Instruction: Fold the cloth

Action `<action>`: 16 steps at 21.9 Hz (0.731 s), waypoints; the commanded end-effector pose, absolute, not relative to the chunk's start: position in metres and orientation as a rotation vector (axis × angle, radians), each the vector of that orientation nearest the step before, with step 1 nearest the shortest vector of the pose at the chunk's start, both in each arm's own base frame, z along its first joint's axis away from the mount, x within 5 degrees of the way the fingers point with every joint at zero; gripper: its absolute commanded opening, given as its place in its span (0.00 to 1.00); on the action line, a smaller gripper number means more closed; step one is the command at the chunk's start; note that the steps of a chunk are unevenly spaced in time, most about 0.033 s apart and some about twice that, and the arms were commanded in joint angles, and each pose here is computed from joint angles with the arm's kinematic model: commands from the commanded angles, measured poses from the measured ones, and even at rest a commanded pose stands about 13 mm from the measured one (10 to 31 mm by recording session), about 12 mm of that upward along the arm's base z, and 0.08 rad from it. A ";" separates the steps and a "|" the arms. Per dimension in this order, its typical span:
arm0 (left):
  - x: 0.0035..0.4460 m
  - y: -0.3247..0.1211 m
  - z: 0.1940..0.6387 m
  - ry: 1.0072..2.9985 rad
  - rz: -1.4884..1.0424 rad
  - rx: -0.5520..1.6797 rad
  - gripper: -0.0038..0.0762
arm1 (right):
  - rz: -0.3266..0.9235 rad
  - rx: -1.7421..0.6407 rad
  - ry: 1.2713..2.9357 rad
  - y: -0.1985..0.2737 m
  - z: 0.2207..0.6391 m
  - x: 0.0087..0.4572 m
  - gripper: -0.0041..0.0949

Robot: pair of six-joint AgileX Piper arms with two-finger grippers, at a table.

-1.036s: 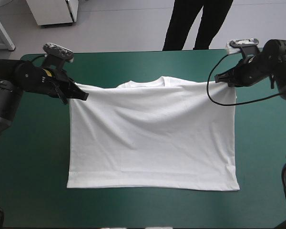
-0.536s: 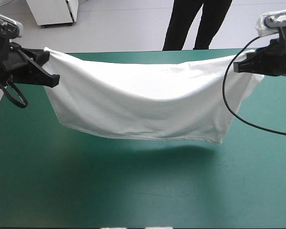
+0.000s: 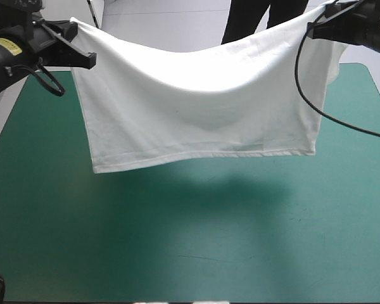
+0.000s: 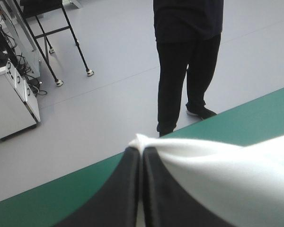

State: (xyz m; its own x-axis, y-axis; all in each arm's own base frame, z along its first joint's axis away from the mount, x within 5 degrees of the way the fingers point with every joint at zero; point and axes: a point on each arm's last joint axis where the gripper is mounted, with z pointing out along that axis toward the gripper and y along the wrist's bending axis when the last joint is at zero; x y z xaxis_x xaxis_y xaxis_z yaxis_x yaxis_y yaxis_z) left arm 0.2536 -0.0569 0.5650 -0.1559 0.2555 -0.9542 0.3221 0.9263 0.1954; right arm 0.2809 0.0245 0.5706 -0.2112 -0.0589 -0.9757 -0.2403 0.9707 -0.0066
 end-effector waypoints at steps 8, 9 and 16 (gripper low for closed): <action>0.353 -0.072 0.570 1.468 0.001 0.366 0.02 | 0.147 -0.181 1.535 0.017 0.567 0.378 0.02; 0.361 -0.073 0.566 1.476 0.007 0.376 0.02 | 0.163 -0.177 1.547 0.016 0.562 0.384 0.02; 0.392 -0.082 0.502 1.877 -0.035 0.478 0.02 | 0.203 -0.264 1.860 0.009 0.501 0.418 0.02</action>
